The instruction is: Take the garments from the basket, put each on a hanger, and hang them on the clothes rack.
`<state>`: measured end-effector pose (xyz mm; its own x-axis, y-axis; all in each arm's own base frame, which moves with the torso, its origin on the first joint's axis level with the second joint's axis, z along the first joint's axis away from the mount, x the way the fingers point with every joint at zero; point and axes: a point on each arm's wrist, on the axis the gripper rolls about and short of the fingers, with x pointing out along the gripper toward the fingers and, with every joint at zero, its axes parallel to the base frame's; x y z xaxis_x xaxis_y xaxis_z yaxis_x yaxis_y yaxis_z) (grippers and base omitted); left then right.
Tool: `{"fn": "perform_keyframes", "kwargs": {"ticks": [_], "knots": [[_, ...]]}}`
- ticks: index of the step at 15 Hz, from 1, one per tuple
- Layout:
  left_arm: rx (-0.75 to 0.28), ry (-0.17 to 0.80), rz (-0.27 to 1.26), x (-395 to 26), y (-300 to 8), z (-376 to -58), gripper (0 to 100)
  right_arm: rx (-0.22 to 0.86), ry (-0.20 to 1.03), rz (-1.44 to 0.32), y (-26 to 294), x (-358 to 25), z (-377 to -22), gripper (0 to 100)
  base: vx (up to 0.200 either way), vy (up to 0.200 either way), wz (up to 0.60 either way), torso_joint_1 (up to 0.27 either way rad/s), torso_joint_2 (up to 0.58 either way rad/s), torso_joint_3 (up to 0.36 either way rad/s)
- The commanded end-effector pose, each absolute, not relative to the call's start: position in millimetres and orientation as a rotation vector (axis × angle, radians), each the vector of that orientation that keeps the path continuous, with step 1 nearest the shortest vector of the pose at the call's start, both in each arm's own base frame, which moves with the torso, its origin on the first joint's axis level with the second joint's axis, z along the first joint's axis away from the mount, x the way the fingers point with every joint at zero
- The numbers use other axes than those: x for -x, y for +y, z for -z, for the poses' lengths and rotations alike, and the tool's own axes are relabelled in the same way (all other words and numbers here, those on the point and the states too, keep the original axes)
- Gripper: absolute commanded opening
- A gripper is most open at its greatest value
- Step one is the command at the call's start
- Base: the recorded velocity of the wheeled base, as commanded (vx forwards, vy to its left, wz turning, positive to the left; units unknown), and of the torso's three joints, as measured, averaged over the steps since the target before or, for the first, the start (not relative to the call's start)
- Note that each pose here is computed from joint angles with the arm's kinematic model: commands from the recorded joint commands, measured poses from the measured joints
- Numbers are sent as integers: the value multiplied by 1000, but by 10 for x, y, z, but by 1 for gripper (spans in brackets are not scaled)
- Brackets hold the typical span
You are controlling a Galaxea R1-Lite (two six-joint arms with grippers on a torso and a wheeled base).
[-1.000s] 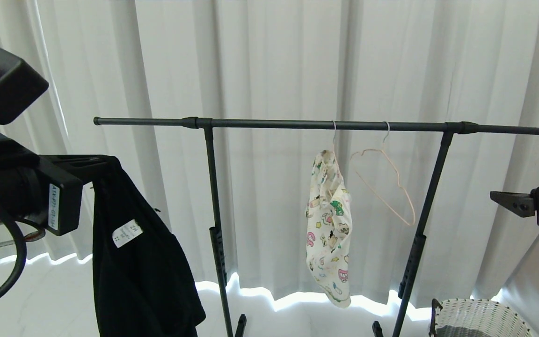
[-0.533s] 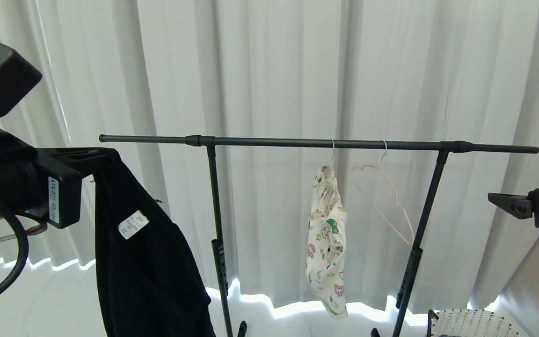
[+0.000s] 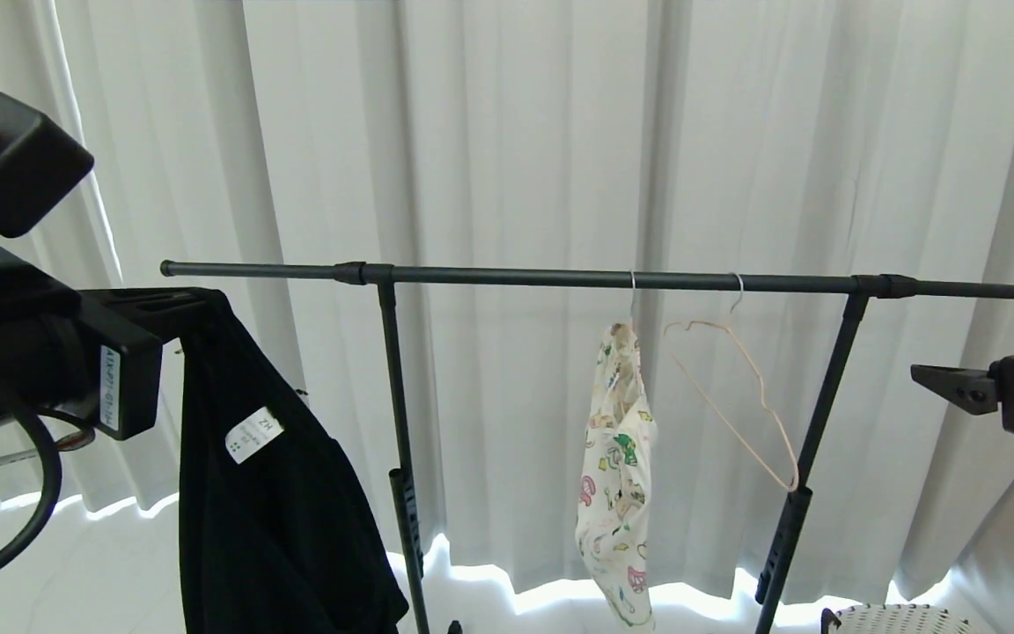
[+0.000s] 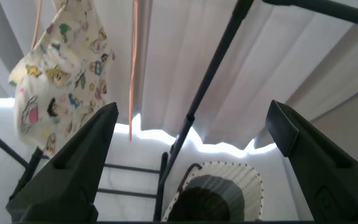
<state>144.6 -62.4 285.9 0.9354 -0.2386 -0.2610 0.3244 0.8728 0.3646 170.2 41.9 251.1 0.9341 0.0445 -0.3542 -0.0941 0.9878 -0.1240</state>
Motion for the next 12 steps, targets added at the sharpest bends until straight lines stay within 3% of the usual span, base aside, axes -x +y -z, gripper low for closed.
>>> {"fn": "perform_keyframes", "kwargs": {"ticks": [1,9,12], "knots": [[-416,212,296,-1448,-625,-2860,0,143,365,-71,423,-1720,-2499,100,200,0,0,12,-2,2],[-419,223,298,-1450,-626,-2825,0,164,483,-73,495,-1972,-2259,100,200,0,0,1,1,1],[-415,213,298,-1452,-629,-2835,0,182,589,-91,533,-2097,-1964,100,0,0,0,0,0,0]]}}
